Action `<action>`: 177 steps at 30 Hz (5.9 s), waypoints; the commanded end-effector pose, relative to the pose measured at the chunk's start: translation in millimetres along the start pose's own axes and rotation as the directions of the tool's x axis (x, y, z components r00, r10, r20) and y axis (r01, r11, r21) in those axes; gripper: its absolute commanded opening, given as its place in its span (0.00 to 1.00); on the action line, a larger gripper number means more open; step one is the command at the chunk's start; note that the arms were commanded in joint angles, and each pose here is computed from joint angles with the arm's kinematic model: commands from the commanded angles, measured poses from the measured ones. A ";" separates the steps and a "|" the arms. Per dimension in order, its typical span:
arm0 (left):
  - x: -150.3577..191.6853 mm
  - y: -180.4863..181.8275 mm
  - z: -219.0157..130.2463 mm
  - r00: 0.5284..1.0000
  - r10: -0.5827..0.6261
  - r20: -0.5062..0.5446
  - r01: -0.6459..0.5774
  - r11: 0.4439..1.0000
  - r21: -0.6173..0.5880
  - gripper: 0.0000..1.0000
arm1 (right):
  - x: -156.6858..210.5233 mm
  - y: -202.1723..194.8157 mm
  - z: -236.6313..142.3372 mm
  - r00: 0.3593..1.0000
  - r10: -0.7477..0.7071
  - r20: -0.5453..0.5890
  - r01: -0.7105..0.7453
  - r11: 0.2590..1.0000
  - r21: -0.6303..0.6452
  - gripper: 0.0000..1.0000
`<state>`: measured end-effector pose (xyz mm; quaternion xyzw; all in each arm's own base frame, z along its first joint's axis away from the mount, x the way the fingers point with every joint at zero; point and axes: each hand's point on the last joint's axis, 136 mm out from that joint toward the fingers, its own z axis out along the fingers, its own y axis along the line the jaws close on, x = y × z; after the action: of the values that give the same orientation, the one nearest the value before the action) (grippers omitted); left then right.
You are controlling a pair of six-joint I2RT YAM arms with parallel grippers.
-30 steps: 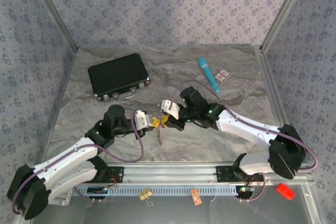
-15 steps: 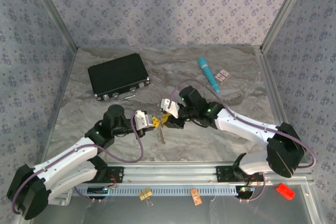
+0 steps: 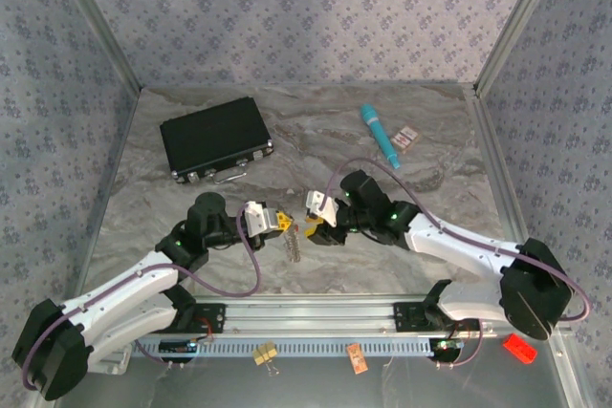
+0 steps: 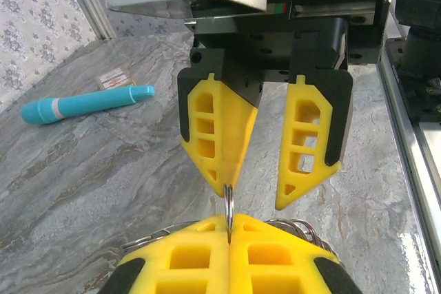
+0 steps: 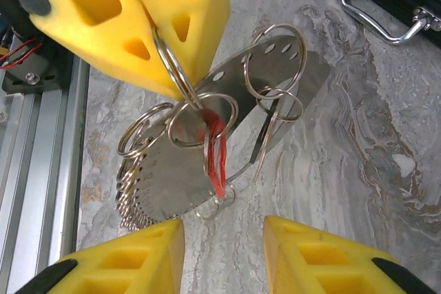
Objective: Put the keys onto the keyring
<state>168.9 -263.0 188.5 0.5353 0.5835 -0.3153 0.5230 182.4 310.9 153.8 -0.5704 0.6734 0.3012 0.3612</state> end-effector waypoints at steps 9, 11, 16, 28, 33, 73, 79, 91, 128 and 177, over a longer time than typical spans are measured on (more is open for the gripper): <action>-20.3 -1.1 -2.6 0.997 0.032 0.077 -0.032 0.999 0.004 0.00 | -14.5 4.1 17.0 0.996 0.006 0.085 -0.001 0.998 -0.055 0.37; -19.9 -1.0 -2.5 0.997 0.033 0.076 -0.033 0.999 0.003 0.00 | -15.6 4.1 19.1 0.996 0.006 0.091 -0.001 0.998 -0.061 0.37; -20.1 -0.7 -2.6 0.997 0.033 0.076 -0.033 0.999 0.002 0.00 | -15.9 4.3 22.3 0.995 0.014 0.098 -0.007 0.997 -0.072 0.36; -18.5 2.1 -3.4 0.997 0.036 0.063 -0.035 0.999 -0.016 0.00 | -17.9 -2.4 25.4 0.995 0.019 0.095 -0.015 0.999 -0.038 0.06; -13.3 7.1 -4.7 0.998 0.057 0.027 -0.056 0.997 -0.047 0.00 | -19.4 -15.8 10.5 1.000 -0.005 0.015 0.004 0.998 0.059 0.00; -47.7 67.5 -109.9 0.957 -0.094 0.273 0.238 0.794 -0.559 1.00 | -112.0 -4.4 -7.4 0.961 -0.265 0.076 0.254 0.959 0.126 0.00; -62.7 107.0 -205.6 0.865 -0.029 0.500 0.465 0.420 -0.779 1.00 | -147.8 1.8 30.1 0.946 -0.292 0.141 0.283 0.956 0.079 0.00; -44.0 125.4 -199.7 0.878 -0.129 0.461 0.477 0.327 -0.816 1.00 | -79.0 -49.6 95.5 0.992 -0.088 -0.095 0.105 0.977 0.186 0.00; 39.7 165.6 -193.7 0.912 -0.331 0.243 0.287 0.090 -0.954 1.00 | 45.3 -128.9 -56.6 0.949 0.228 -0.216 -0.062 0.809 0.585 0.39; 202.2 261.1 -172.7 0.839 -0.524 0.146 0.242 0.119 -0.963 1.00 | 220.8 -260.1 -197.1 0.801 0.406 0.440 -0.532 0.144 0.835 0.45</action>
<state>387.7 15.3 85.4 -0.0223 0.8227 0.0680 0.5639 384.2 -15.3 71.7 -0.0028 0.8476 -0.0250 0.5300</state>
